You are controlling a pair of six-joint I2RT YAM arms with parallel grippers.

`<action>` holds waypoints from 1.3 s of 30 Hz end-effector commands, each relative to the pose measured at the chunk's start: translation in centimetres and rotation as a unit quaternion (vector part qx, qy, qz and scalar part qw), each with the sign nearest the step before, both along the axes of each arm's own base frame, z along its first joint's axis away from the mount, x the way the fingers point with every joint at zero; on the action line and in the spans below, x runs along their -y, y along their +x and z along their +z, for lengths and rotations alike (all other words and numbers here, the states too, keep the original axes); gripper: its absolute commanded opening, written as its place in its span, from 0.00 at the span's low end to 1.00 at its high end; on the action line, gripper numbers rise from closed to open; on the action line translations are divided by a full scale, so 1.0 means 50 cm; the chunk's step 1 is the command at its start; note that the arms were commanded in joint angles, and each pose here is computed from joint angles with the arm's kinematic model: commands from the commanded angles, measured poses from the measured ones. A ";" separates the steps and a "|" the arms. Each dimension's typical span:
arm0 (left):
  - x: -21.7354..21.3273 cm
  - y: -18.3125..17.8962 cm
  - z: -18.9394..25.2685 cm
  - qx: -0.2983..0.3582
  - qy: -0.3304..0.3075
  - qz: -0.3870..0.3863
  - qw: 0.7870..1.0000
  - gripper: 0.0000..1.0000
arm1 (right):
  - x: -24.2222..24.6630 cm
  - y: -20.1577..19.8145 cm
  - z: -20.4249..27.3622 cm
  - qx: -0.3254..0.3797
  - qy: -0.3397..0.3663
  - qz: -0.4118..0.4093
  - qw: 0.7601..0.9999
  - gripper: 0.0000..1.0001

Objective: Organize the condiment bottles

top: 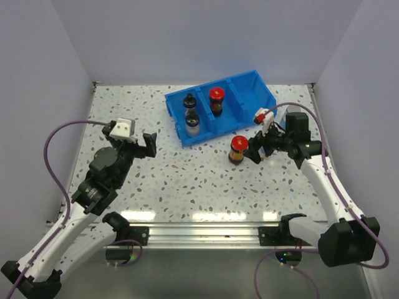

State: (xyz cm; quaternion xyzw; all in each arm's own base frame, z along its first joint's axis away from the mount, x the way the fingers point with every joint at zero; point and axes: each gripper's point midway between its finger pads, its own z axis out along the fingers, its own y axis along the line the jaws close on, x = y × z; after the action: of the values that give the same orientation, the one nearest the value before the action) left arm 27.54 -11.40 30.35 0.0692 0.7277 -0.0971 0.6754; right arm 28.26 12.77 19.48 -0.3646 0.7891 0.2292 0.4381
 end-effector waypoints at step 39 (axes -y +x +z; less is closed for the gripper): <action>-0.076 -0.024 -0.094 -0.023 0.047 0.068 0.996 1.00 | -0.082 0.111 -0.177 -0.141 -0.180 -0.083 0.970 0.69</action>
State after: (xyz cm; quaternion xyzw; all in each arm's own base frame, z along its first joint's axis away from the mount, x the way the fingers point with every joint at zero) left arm 26.19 -7.74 25.42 0.0499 0.7538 -0.0210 0.6549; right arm 33.37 15.85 9.85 -0.3369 0.9015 0.0797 0.2598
